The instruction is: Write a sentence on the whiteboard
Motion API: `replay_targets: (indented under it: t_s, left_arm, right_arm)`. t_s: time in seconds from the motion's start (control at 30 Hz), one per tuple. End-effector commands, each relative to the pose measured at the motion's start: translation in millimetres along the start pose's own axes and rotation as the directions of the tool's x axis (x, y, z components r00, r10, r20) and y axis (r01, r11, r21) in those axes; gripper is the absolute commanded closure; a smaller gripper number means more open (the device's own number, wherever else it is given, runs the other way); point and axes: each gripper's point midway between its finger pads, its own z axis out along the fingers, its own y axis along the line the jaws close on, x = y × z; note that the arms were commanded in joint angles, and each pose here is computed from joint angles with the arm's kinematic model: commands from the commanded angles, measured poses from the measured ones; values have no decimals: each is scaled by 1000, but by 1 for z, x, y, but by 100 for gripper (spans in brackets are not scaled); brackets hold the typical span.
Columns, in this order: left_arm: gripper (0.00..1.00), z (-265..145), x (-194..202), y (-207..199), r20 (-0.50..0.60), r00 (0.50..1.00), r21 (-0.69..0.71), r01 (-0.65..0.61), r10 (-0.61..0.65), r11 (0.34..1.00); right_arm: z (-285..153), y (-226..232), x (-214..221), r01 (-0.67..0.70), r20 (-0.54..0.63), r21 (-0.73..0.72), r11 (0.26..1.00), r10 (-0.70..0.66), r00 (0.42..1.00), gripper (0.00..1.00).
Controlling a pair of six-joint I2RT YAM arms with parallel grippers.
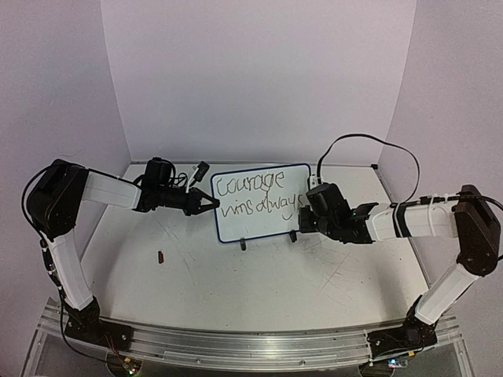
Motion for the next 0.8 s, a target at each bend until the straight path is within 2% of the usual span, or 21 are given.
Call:
replay_targets:
  t_s: [0.0,0.27,0.77]
  left_arm:
    - [100,-6,5,36,-34,998,-187,-57,51,981]
    - [100,-5,5,36,-35,998,-184,-55,50,981]
    - [100,-5,4,36,-34,998,-185,-56,50,981]
  right_arm:
    - [0,14,-15,-24,37,-24,999,25,999,100]
    - [-16,-8,-18,-49,67,21,999,47,997,100]
    - [-10,-25,-17,-65,53,49,997,62,997,100]
